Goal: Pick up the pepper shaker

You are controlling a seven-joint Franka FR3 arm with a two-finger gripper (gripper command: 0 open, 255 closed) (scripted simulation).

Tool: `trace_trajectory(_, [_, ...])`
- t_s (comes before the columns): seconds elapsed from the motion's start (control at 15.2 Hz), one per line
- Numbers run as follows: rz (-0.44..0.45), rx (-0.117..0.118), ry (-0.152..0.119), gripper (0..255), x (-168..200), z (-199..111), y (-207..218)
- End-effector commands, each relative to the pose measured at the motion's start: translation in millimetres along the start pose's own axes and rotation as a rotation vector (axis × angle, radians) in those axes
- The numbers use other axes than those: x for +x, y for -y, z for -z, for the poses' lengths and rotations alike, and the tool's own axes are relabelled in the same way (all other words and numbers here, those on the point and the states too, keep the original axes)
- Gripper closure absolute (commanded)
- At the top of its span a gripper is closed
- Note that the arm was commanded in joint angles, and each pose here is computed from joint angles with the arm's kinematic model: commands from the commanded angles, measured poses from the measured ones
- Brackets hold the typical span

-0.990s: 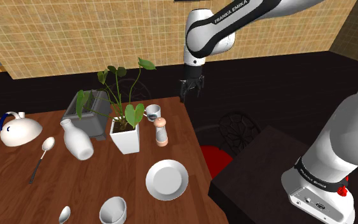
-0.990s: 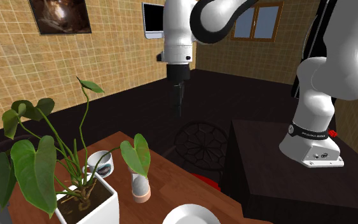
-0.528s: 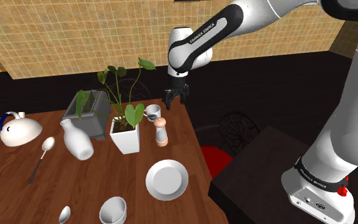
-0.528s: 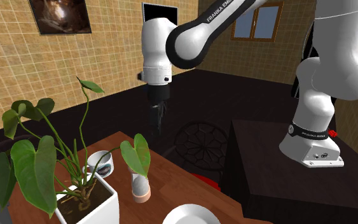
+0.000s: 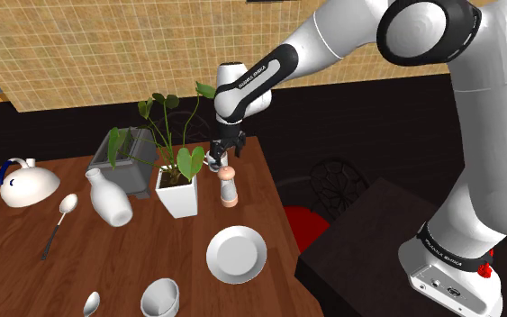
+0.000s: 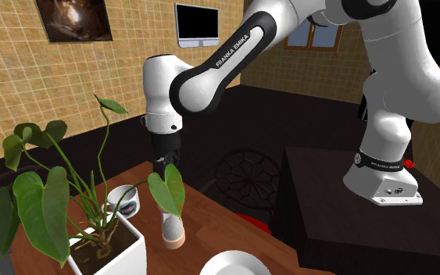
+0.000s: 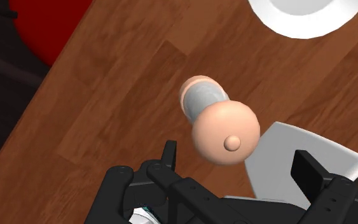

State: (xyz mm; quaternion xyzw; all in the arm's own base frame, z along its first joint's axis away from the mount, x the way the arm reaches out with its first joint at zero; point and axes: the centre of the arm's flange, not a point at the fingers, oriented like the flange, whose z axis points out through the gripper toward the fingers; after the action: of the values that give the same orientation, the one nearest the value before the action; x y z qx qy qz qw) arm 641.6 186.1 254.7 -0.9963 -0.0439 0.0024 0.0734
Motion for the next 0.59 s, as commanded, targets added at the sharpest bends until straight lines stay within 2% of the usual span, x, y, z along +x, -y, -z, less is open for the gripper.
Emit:
trace_trajectory(0.0, [0.005, 0.0, -0.003, 0, 20, -19, 7])
trace_trajectory(0.53, [0.006, 0.0, -0.004, 0, 23, -59, 3])
